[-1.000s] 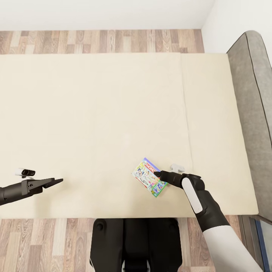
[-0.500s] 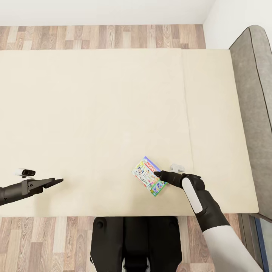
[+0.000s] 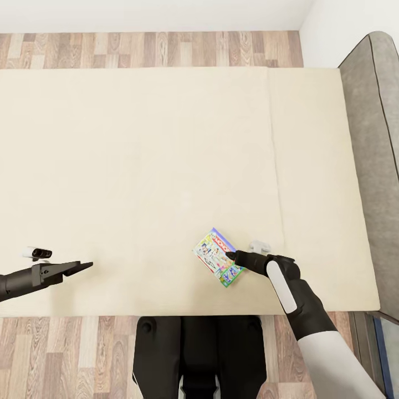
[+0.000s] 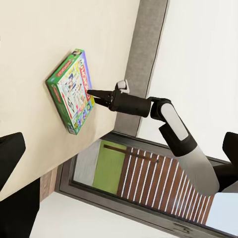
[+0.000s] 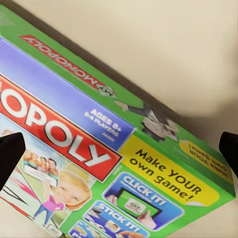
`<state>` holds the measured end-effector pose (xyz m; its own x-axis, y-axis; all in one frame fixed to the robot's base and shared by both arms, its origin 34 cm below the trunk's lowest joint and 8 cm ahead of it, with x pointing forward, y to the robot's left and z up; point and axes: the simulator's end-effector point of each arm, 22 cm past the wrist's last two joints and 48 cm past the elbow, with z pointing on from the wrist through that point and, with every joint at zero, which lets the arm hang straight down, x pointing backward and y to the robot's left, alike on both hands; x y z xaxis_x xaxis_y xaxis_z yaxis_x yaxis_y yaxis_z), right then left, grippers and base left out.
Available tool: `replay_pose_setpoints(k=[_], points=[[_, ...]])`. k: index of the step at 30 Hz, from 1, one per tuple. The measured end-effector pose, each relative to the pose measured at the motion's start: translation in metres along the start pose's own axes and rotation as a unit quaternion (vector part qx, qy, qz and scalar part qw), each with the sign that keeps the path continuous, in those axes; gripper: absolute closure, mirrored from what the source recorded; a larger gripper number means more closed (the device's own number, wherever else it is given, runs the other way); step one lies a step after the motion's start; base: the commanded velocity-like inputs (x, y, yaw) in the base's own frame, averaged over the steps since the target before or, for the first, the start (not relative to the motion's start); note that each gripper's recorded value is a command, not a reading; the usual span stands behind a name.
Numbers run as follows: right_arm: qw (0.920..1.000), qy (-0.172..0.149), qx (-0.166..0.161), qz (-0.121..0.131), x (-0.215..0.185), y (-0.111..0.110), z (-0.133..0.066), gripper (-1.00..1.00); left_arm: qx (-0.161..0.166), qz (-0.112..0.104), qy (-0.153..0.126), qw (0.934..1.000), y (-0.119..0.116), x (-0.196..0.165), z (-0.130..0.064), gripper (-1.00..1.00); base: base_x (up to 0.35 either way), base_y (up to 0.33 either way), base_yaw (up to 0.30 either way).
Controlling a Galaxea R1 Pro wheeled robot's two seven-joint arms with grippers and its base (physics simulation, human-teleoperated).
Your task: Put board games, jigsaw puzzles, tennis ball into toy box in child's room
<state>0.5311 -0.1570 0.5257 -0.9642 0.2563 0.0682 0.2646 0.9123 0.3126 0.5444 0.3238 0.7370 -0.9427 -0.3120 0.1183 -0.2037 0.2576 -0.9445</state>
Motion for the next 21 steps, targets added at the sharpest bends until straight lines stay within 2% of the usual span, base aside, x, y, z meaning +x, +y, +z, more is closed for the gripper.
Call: replay_pose_setpoints(k=[21], points=[[1.0, 0.003, -0.002, 0.001, 0.0035, 0.0039, 0.0015, -1.0, 0.001, -0.002, 0.002, 1.0, 0.0001, 0.0014, 0.0015, -1.0, 0.0, 0.0, 0.0]])
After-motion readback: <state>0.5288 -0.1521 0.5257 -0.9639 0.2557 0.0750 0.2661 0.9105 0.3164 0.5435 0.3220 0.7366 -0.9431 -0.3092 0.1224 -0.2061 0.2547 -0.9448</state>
